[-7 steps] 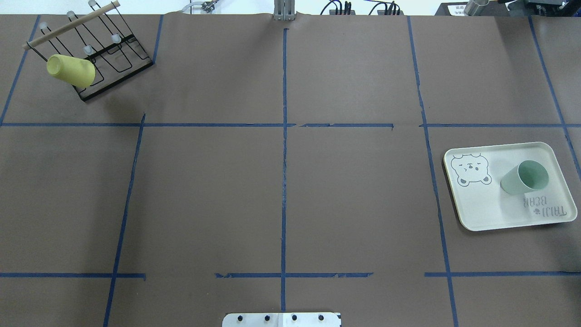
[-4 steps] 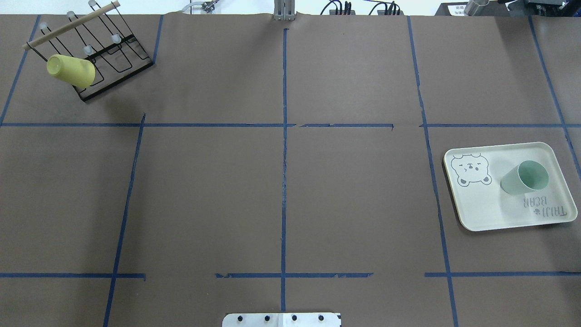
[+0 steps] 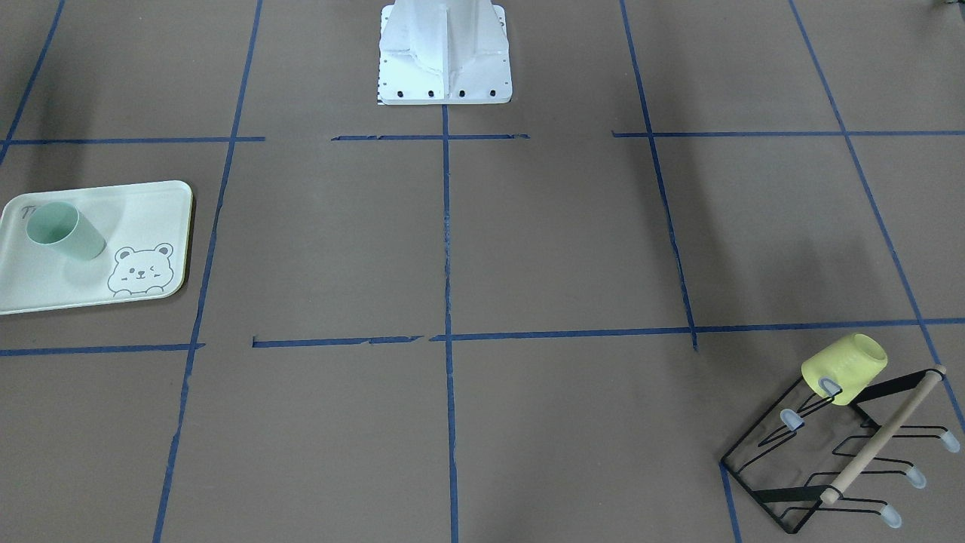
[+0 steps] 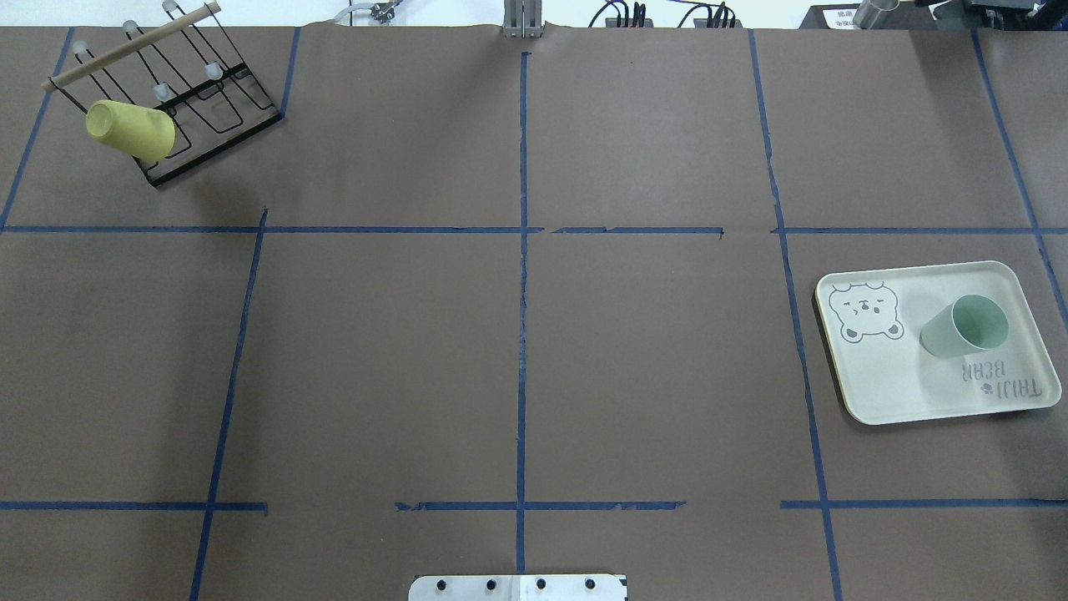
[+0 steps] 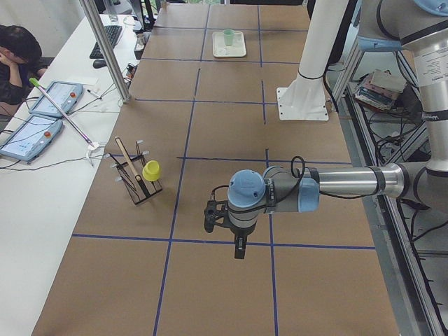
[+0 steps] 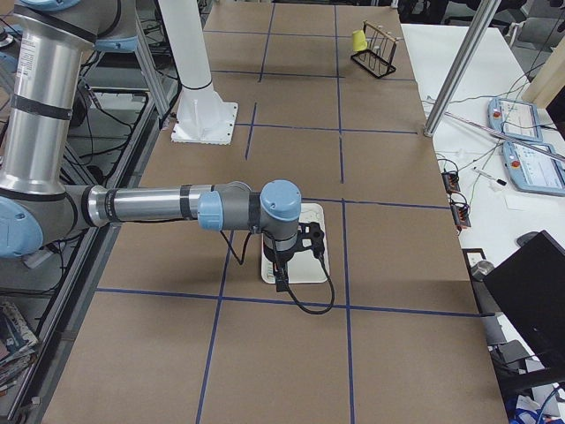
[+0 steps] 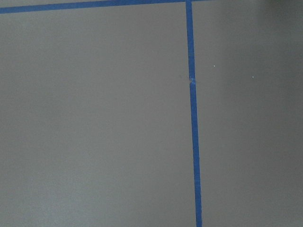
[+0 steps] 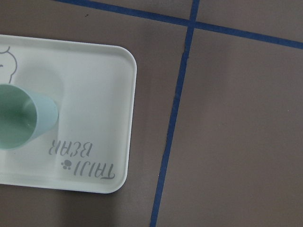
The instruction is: Left arm grabs green cup and hands to right arm on tray
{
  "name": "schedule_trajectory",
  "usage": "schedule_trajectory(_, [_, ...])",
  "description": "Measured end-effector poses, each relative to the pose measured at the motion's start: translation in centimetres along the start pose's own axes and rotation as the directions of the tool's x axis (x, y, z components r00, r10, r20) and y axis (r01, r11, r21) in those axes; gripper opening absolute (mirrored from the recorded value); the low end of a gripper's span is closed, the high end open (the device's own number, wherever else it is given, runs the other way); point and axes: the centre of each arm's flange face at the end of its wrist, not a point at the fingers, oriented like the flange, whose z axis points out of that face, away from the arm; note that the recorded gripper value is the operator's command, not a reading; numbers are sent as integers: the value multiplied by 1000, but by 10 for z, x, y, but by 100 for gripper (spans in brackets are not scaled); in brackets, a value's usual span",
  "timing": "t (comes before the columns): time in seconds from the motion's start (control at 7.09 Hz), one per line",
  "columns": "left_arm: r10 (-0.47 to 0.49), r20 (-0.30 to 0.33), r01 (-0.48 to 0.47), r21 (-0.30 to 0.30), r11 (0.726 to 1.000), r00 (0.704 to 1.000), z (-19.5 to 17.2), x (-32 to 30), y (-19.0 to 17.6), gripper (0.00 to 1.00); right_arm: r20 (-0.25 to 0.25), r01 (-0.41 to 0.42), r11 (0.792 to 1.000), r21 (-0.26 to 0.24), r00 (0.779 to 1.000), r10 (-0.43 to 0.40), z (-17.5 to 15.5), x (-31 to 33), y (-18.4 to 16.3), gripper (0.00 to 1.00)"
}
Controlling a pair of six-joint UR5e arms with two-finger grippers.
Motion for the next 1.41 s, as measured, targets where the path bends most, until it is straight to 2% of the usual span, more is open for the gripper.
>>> schedule_trajectory(1.41, [30, 0, -30, -15, 999, 1000, 5, 10, -6, 100, 15, 1, 1000, 1, 1000, -1, 1, -1, 0, 100])
